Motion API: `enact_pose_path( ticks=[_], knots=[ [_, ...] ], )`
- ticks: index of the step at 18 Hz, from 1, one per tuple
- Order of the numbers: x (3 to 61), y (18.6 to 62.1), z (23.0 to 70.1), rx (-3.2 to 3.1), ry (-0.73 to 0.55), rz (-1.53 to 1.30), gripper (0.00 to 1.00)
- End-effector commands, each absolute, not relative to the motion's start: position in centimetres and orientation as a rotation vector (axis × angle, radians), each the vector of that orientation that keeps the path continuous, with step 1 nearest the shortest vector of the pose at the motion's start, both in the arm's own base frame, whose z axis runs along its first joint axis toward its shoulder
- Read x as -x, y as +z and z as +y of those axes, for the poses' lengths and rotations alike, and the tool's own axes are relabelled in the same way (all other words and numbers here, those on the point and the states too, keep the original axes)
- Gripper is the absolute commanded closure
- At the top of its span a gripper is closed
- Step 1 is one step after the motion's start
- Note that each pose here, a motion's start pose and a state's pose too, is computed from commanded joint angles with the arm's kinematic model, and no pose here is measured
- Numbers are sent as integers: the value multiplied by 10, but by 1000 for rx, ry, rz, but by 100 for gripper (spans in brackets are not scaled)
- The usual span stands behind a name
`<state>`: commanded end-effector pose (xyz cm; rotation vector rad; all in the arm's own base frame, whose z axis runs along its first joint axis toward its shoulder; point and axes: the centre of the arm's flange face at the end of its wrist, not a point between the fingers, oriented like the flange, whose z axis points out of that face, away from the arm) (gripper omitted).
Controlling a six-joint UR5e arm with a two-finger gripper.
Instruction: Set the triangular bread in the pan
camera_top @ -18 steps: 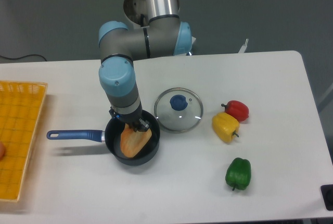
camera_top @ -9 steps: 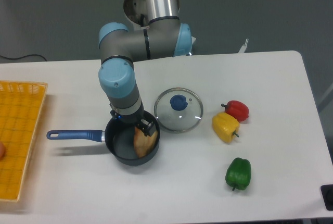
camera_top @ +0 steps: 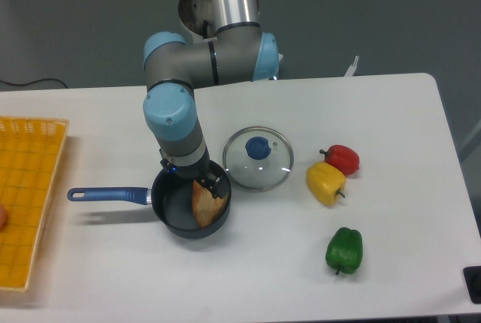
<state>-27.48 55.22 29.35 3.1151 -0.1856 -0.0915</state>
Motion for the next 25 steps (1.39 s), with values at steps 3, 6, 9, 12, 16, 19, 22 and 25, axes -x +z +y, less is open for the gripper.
enact_pose_path(
  ticks=[3, 6, 9, 12, 16, 19, 22, 25],
  knots=[
    [296, 310, 550, -3138, -124, -176, 0],
    [319, 330, 544, -3159, -153, -205, 0],
    [341, 337, 529, -3150, -164, -294, 0],
    [364, 340, 506, -3106, -132, -431, 0],
    [394, 347, 481, -3083, -139, -554, 0],
    [412, 347, 465, -3066, -139, -597, 0],
    [432, 358, 453, -3049, -129, -638, 0],
    [449, 363, 438, -3030, -103, -698, 0]
  ],
)
